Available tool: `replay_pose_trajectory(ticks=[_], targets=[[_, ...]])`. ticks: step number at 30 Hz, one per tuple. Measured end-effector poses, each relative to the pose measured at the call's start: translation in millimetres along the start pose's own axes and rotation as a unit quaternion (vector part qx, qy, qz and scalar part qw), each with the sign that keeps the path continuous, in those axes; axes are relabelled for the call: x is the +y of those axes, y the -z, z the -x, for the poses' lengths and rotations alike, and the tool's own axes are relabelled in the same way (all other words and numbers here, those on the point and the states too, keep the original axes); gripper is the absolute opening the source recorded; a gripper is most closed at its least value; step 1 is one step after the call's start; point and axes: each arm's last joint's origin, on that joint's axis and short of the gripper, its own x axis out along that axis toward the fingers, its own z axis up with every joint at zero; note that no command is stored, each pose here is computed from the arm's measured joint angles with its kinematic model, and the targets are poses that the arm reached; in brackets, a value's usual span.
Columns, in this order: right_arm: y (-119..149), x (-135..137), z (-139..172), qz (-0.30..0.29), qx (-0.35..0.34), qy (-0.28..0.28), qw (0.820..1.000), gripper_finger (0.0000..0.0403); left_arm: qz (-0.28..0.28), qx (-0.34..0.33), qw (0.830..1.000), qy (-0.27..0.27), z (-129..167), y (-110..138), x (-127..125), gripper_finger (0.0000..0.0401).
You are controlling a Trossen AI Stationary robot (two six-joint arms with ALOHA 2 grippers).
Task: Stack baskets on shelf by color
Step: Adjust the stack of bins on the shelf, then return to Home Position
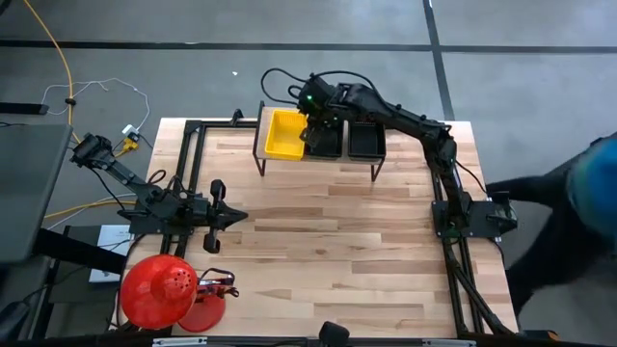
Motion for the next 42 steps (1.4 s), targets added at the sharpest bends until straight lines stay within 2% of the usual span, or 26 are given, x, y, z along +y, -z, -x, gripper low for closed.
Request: replay_pose_trajectory(ticks=[15, 23, 28, 31, 36, 39, 42], targets=[[-0.2, 1.0, -2.4, -0.018, 0.000, -0.013, 1.000, 0.0000, 0.004, 0.000, 1.000, 0.000, 0.0, 0.0, 0.0, 0.0000], [-4.6, 1.8, -2.3, -0.031, -0.023, -0.030, 0.999, 0.0000, 0.004, 0.000, 1.000, 0.000, 0.0, 0.0, 0.0, 0.0000], [-6.4, 2.9, -0.4, -0.007, -0.031, -0.031, 0.999, 0.0000, 0.004, 0.000, 1.000, 0.000, 0.0, 0.0, 0.0, 0.0000], [-6.7, 4.9, 16.9, 0.020, -0.033, -0.020, 0.999, 0.0000, -0.001, 0.000, 1.000, 0.000, 0.0, 0.0, 0.0, 0.0000], [2.1, 5.7, 73.5, 0.045, -0.055, -0.022, 0.997, 0.0000, 0.000, 0.000, 1.000, 0.000, 0.0, 0.1, 0.1, 0.0000], [18.6, 8.9, 92.1, 0.052, -0.050, -0.026, 0.997, 0.0000, -0.001, 0.001, 1.000, 0.000, 0.0, 0.2, 0.0, 0.0000], [46.1, 12.7, 108.0, 0.051, -0.061, -0.029, 0.996, 0.0000, -0.002, 0.003, 1.000, 0.000, 0.1, 0.6, 0.0, 0.0000]])
